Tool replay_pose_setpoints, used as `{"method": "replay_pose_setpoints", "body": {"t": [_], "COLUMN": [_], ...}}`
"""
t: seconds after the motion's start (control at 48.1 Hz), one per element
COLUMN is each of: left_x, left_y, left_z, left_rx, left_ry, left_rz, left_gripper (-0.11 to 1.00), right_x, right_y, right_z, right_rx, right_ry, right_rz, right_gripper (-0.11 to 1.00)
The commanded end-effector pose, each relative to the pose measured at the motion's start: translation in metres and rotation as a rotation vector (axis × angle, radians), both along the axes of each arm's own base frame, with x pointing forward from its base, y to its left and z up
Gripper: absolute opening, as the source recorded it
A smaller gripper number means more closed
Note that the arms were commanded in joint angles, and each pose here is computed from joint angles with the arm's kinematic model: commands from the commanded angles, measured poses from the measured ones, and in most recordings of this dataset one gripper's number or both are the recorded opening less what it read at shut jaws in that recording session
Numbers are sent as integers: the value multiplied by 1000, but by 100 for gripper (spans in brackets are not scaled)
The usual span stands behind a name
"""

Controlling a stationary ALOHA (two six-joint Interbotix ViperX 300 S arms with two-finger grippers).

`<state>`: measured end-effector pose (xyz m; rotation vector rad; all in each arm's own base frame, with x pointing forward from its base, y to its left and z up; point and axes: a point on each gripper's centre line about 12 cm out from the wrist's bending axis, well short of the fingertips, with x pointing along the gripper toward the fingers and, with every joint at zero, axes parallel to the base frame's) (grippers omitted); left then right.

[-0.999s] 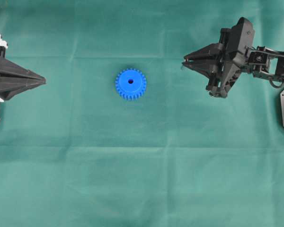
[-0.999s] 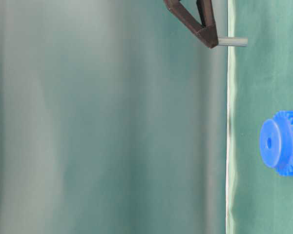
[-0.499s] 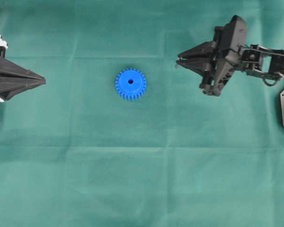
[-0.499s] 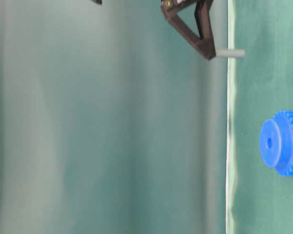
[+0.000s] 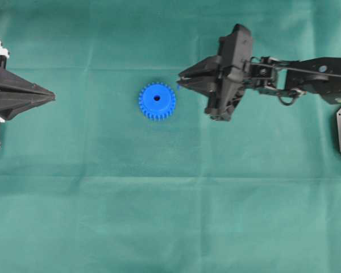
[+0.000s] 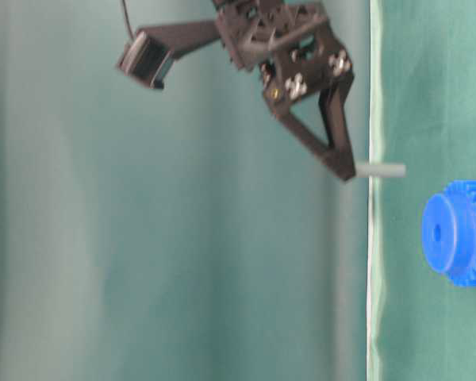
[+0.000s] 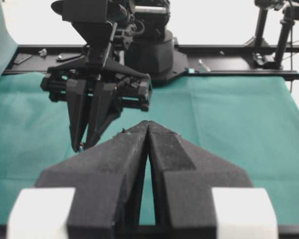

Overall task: Insert the shaft placed at a random location into the center hole of the medium gear at another random location.
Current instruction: 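Lift the shaft and carry it left over the blue gear's center hole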

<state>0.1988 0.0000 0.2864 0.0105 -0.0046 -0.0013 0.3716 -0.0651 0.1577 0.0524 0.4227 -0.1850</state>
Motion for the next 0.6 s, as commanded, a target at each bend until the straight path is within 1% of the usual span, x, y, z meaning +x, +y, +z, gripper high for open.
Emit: {"method": "replay_pose_setpoints", "body": {"t": [0.0, 0.25, 0.437, 0.582], "left_x": [2, 2, 2, 2], "left_y": [1, 1, 1, 1], "left_z": [8, 9, 9, 9], "left_rx": [2, 3, 5, 5], "left_ry": [-21, -23, -23, -21], "left_rz": [2, 4, 2, 4], "left_gripper": [0, 0, 0, 0], "right_x": [15, 36, 44, 45], "right_y": [1, 3, 3, 4], "right_z": [14, 15, 15, 14], "right_rx": [-21, -23, -23, -20], "right_ry": [-35, -49, -46, -43], "right_rz": [15, 29, 32, 35], "right_gripper": [14, 14, 13, 13]}}
